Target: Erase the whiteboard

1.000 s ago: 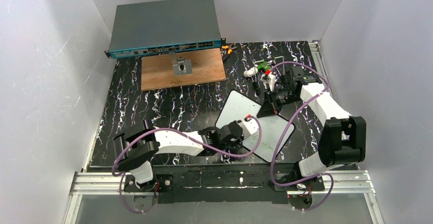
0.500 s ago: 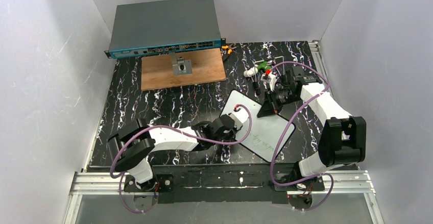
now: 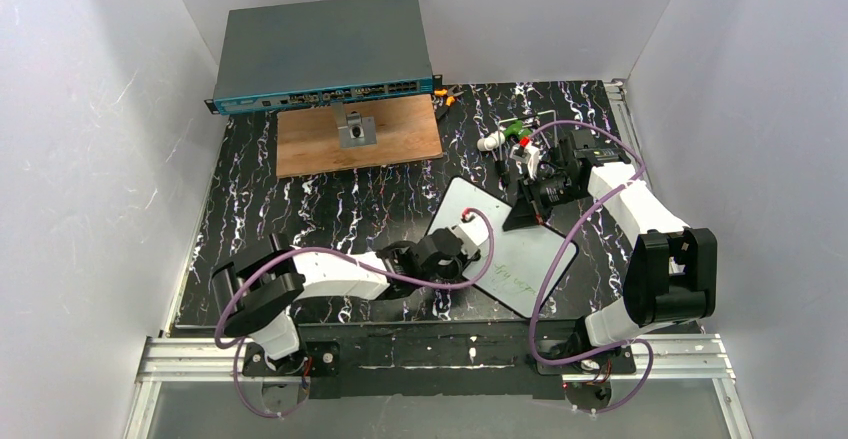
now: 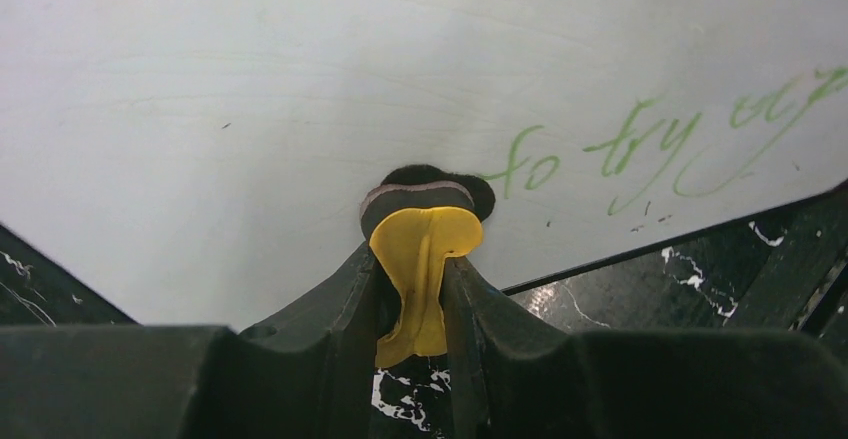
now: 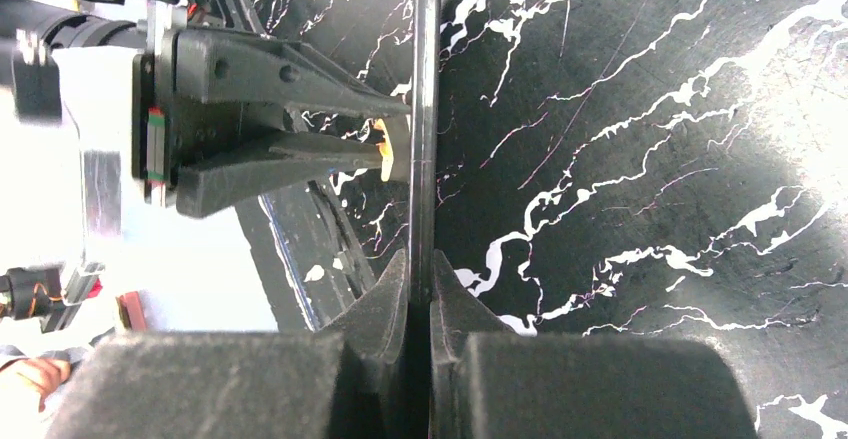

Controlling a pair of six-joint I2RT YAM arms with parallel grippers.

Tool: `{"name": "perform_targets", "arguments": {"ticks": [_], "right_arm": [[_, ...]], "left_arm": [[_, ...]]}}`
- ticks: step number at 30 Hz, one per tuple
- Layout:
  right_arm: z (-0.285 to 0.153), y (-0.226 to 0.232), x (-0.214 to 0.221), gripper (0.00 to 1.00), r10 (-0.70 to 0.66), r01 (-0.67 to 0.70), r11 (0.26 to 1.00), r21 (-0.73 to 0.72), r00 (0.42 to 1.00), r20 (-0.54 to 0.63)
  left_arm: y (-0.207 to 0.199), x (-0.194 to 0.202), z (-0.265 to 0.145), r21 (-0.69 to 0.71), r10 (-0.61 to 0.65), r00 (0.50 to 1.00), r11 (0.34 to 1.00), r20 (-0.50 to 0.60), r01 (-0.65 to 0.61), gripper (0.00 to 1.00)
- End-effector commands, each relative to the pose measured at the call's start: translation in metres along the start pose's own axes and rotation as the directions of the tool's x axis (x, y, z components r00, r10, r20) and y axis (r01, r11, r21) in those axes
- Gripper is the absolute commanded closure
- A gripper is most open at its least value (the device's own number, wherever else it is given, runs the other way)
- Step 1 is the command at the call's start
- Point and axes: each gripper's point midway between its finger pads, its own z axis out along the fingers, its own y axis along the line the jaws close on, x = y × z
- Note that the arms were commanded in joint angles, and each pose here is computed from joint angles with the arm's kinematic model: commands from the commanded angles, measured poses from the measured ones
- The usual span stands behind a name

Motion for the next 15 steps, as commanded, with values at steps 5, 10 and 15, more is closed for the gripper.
{"name": "perform_targets", "arguments": {"ticks": [5,10,15], "right_arm": [[-0.003,0.019,-0.018,0.99,-0.061,0.066,0.995,-0.074,0.996,0.063],[-0.003,0.018,-0.019,0.99,-0.06,0.065,0.995,-0.072,0.996,0.063],[-0.002,0.017,-0.018,0.99,-0.058,0.062,0.996,-0.071,0.996,0.062]], "left_arm": [[0.042,-0.009,-0.013,-0.072,-0.297,0.952,0.95,0.078,0.303,1.0],[0.033,-0.013,-0.013,-0.019,-0.31,0.947,0.95,0.08,0.312,1.0],[0.01,-0.016,-0.012,0.006,-0.188,0.978,0.982,0.092,0.188,1.0]]}}
